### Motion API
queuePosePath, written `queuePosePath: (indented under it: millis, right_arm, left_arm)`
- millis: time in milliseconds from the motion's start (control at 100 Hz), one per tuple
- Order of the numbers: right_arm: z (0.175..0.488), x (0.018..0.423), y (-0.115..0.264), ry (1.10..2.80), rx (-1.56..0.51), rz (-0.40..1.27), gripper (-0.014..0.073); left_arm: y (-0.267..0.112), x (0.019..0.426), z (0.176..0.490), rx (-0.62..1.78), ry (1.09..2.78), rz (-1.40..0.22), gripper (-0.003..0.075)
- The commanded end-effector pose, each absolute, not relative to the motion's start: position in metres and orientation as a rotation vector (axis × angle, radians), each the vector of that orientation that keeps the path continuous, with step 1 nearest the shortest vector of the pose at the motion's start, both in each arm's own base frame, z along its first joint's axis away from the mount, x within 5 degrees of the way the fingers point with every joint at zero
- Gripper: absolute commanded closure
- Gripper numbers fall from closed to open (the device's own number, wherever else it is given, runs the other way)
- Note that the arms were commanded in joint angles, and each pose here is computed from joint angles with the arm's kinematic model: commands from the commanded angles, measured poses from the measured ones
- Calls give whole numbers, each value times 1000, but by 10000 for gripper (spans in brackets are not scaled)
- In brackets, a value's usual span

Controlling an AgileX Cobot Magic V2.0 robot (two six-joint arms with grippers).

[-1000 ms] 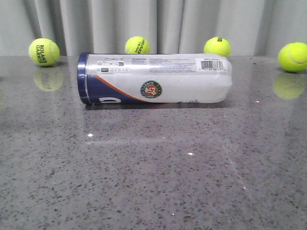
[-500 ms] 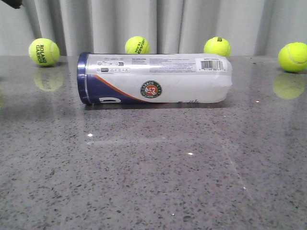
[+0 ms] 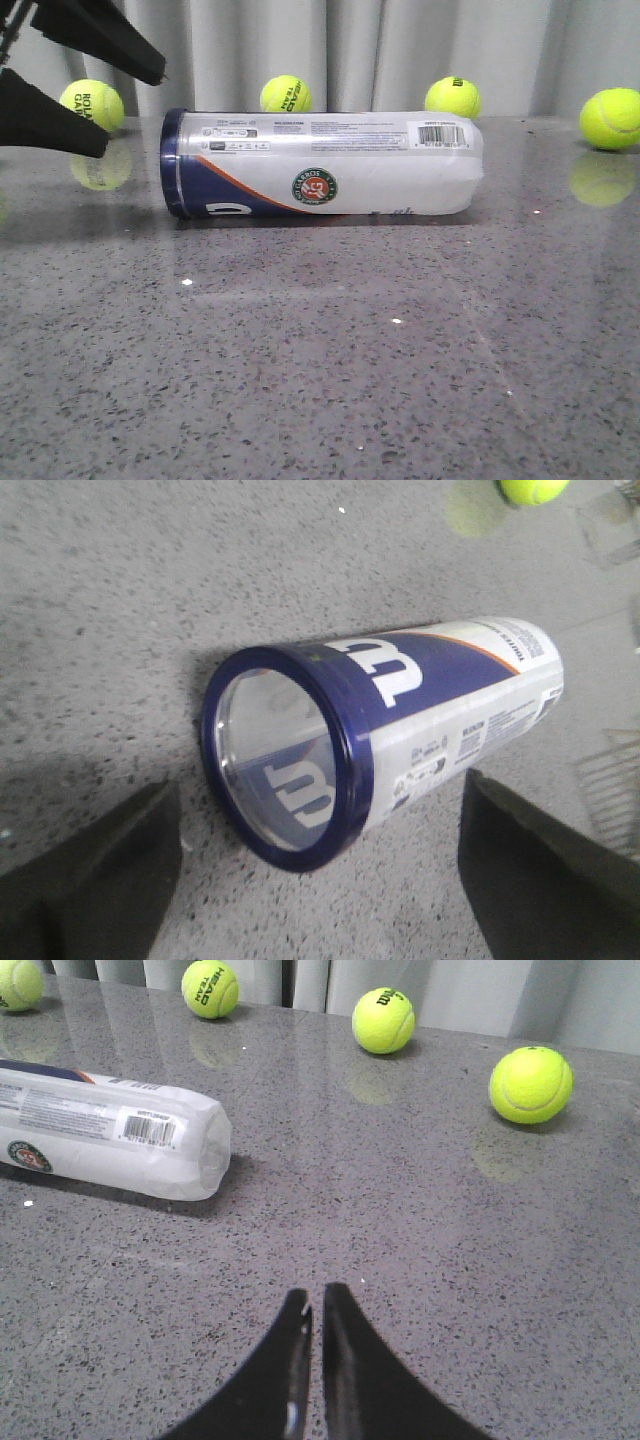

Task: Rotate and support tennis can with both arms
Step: 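Move the left gripper to the can's navy lid end and grasp it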

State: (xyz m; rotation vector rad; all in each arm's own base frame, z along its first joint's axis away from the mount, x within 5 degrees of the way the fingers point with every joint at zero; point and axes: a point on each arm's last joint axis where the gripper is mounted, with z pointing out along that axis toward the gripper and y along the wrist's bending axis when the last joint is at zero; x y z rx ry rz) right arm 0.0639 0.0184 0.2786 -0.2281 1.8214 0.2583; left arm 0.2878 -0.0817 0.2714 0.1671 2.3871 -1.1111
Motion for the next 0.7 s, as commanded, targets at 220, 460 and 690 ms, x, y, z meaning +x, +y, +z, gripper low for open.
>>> queuePosePath:
  millis: [220,460,690]
  right_arm:
    - [292,65,19,1730,-234,256,550]
    - [292,65,19,1730,-234,256,550]
    - [292,65,19,1730,-234,256,550]
  left_arm:
    - [-93,302,276,161,2239,-1363,174]
    - [-96,307,266,137,2247,-1465,174]
    - [-99,305,269,174,2217,-1525,175]
